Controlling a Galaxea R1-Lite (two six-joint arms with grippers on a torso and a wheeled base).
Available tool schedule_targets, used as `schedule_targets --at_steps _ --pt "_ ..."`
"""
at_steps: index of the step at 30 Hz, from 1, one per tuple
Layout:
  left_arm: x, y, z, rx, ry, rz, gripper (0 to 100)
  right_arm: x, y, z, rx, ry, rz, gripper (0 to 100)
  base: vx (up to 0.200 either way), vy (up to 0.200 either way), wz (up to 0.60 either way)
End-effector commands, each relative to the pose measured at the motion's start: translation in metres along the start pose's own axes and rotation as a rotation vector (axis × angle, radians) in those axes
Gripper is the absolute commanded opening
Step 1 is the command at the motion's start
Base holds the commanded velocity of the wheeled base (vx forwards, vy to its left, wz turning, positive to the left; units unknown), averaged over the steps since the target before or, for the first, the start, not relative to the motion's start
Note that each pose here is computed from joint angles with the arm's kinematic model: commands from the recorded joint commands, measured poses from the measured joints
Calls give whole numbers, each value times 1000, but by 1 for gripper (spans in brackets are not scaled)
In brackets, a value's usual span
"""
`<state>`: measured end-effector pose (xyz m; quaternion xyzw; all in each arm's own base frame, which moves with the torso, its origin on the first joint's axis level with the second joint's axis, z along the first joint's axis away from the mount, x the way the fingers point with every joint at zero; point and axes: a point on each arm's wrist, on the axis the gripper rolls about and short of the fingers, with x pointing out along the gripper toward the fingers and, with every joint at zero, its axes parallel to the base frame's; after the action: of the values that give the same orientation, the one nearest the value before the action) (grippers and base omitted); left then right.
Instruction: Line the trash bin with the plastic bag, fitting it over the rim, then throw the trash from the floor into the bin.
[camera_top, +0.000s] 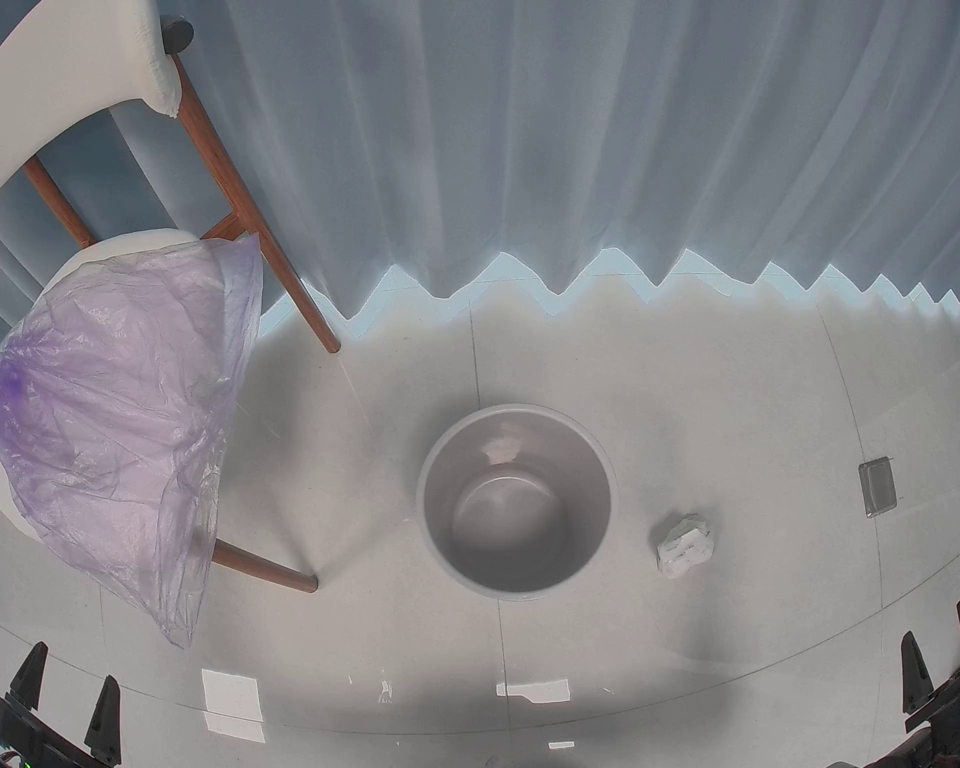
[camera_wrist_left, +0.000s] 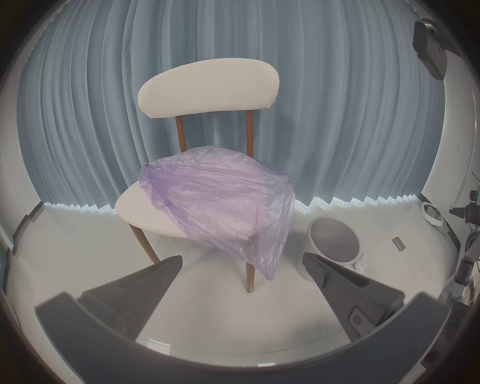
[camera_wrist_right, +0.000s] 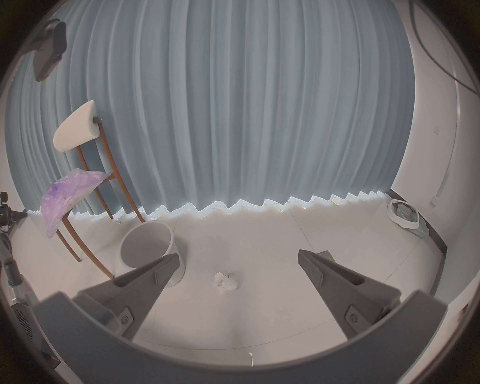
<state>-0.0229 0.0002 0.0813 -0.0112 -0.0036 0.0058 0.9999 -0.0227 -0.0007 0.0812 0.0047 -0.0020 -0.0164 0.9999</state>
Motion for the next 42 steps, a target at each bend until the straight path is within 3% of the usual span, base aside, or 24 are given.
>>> schedule_targets --at_steps 1,12,14,15,16,18,21,22,25,28,35,36,37,38,39,42 --pt "0 0 -5 -2 1 4 100 0 0 -5 0 -1 1 100 0 0 0" --pt "0 0 -5 -5 -6 14 100 0 0 -5 8 -1 1 100 0 0 0" --pt "-1 0 7 -12 -118 16 100 0 0 -5 9 -1 -3 100 0 0 0" --pt "-1 0 7 -12 -118 16 100 0 0 -5 9 -1 -3 100 0 0 0" --pt "-2 0 17 -9 -222 7 100 0 0 -5 12 -1 -1 100 0 0 0" --pt "-3 0 20 11 -248 6 100 0 0 -5 9 -1 -1 100 0 0 0" --pt "-3 0 20 55 -248 10 100 0 0 -5 9 -1 -1 100 0 0 0" --pt "-4 -1 22 107 -246 15 100 0 0 -5 8 -1 -1 100 0 0 0" --pt "-8 -1 35 116 -255 16 100 0 0 -5 6 -1 -1 100 0 0 0" --pt "-9 -1 65 114 -199 -2 100 0 0 -5 8 -1 -1 100 0 0 0" --pt "9 -6 101 106 -126 -258 100 0 0 -5 8 -1 -1 100 0 0 0" --pt "9 -6 101 106 -126 -258 100 0 0 -5 8 -1 -1 100 0 0 0" --pt "15 -9 107 102 -104 -377 100 0 0 -5 8 -1 -1 100 0 0 0" --pt "15 -9 107 101 -102 -388 100 0 0 -5 8 -1 -1 100 0 0 0" --pt "19 -11 111 99 -88 -498 100 0 0 -5 8 -1 -1 100 0 0 0" --pt "28 -14 119 94 -51 -629 100 0 0 -5 8 -1 -1 100 0 0 0"
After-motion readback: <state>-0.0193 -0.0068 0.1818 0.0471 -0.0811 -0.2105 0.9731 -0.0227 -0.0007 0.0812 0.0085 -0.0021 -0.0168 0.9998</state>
